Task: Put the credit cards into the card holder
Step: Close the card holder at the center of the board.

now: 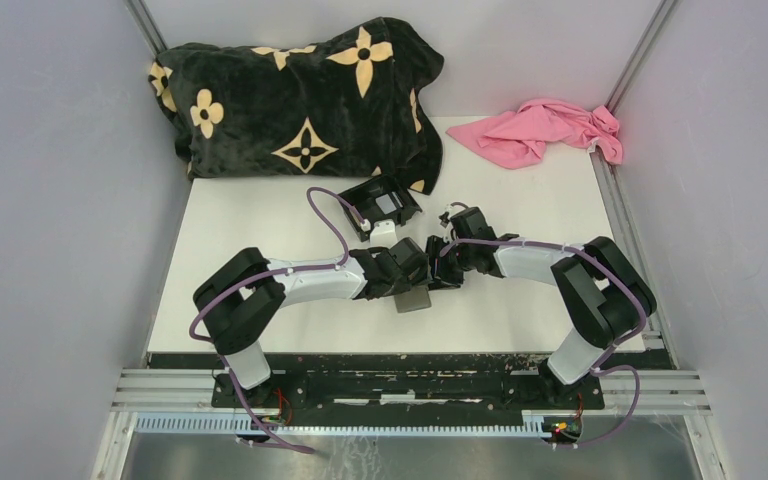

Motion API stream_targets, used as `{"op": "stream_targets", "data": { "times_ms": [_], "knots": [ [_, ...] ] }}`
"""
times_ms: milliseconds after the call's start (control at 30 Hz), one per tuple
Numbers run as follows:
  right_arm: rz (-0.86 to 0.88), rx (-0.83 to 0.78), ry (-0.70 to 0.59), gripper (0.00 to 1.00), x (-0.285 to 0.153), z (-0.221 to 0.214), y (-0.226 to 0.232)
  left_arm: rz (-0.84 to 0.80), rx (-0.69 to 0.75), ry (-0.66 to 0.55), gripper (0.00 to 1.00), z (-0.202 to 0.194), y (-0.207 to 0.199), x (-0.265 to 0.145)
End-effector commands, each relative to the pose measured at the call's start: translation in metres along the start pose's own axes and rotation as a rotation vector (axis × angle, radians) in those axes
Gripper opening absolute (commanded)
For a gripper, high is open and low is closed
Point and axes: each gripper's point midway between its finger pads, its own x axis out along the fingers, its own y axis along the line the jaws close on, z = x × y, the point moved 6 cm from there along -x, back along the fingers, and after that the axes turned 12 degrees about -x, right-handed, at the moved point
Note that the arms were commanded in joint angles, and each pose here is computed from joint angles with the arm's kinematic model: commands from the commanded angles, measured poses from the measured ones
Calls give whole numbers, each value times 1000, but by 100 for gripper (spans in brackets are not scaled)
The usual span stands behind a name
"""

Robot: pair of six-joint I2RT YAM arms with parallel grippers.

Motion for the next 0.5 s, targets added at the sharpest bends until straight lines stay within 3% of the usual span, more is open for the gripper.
{"op": "stream_targets", "data": {
  "times_ms": [0,467],
  "knots": [
    [-19,37,-67,55,-1,10,3,53,87,54,43,-19,19,16],
    [13,229,-140,55,1,15,4,44,83,59,43,-21,22,16]
  ]
}}
